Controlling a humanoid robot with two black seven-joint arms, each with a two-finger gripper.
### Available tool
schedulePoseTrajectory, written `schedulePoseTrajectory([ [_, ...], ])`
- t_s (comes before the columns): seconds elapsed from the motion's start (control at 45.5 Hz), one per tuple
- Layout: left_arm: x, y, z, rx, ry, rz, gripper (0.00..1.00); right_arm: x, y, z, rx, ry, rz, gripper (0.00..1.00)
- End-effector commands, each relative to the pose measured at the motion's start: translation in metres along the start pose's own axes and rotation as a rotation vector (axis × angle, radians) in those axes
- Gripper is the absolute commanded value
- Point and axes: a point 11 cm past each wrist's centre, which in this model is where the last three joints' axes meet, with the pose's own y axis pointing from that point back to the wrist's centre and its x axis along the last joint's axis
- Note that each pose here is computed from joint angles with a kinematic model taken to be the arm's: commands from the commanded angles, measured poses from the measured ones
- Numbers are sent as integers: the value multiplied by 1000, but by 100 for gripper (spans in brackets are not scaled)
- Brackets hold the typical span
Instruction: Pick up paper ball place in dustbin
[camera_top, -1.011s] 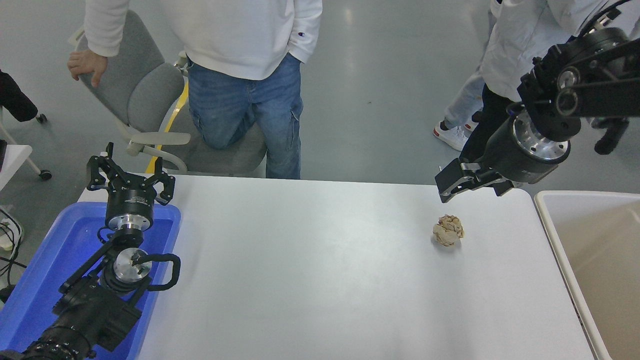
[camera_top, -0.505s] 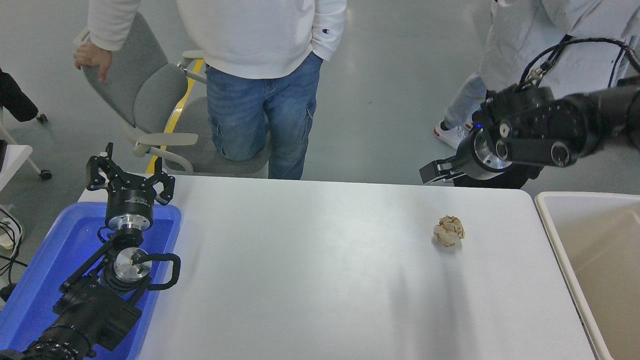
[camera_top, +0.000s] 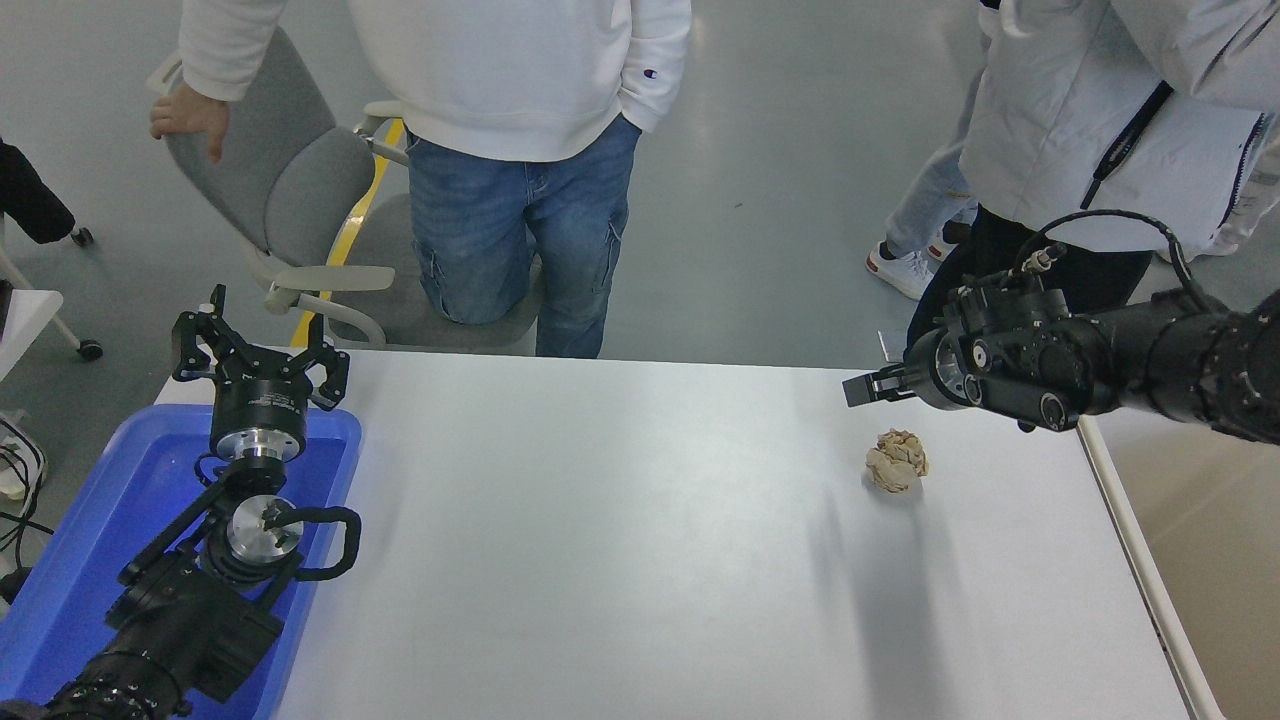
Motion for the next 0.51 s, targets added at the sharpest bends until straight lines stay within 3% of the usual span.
schedulePoseTrajectory([
  [0.0,0,0,0,0,0,0,99,-29,-23,2,-16,-21,5,100],
  [0.484,0,0,0,0,0,0,99,-56,-41,-4,-22,-37,33,98],
])
